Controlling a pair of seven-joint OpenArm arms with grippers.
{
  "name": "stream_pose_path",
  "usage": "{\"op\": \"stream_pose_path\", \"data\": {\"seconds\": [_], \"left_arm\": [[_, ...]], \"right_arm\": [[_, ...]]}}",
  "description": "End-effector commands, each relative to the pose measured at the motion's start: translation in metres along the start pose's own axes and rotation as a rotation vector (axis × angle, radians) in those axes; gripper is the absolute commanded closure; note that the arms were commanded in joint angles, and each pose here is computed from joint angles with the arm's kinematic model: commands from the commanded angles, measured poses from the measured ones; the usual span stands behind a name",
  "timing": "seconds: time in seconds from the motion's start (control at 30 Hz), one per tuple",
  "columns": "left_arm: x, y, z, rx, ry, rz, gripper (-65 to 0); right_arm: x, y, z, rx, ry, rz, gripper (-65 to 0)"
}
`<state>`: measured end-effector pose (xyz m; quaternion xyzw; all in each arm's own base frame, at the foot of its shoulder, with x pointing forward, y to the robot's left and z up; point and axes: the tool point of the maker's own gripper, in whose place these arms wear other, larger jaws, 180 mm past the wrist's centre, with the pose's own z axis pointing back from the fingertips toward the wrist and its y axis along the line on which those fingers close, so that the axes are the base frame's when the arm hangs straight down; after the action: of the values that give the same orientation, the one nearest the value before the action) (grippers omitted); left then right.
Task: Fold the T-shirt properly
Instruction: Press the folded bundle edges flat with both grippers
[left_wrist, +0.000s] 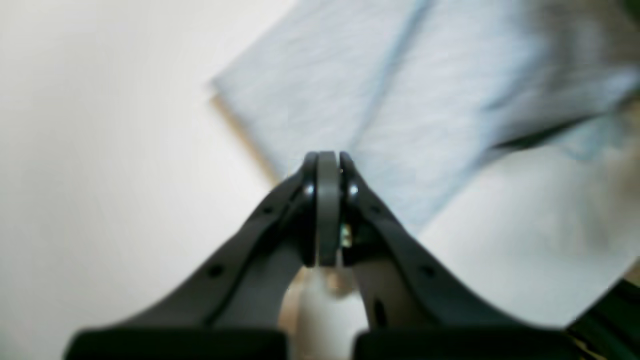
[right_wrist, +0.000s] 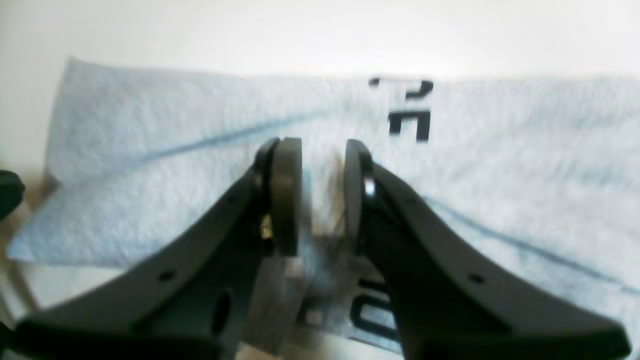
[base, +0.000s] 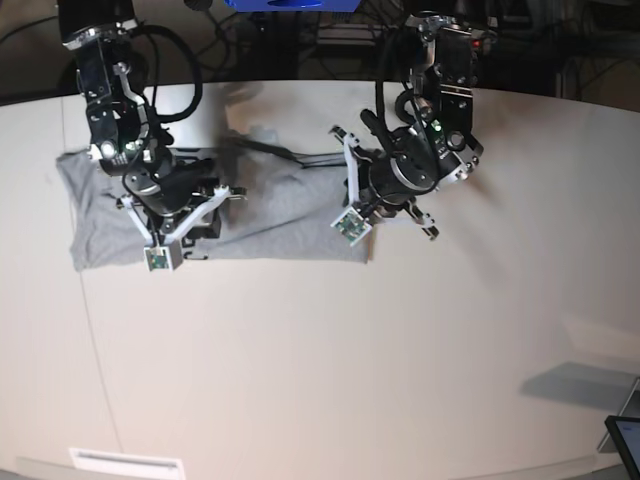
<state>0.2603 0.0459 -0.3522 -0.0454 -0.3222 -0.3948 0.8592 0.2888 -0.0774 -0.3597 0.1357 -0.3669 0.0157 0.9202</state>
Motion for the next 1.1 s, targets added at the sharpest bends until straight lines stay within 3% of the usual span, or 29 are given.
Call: {"op": "stream_pose_path", "data": {"seconds": [0.0,1.07], "left_arm": [[0.015,-0.002,0.003,-0.001,-0.049,-0.014,0.0],[-0.04,-0.043,-0.006,-0.106,0.089,0.014,0.0]], "right_arm": [[0.012,0.001,0.003,0.008,-0.042,0.006,-14.5],[0.011,0.002,0.002,0.008,-0.04,-0.001,-14.4]]}}
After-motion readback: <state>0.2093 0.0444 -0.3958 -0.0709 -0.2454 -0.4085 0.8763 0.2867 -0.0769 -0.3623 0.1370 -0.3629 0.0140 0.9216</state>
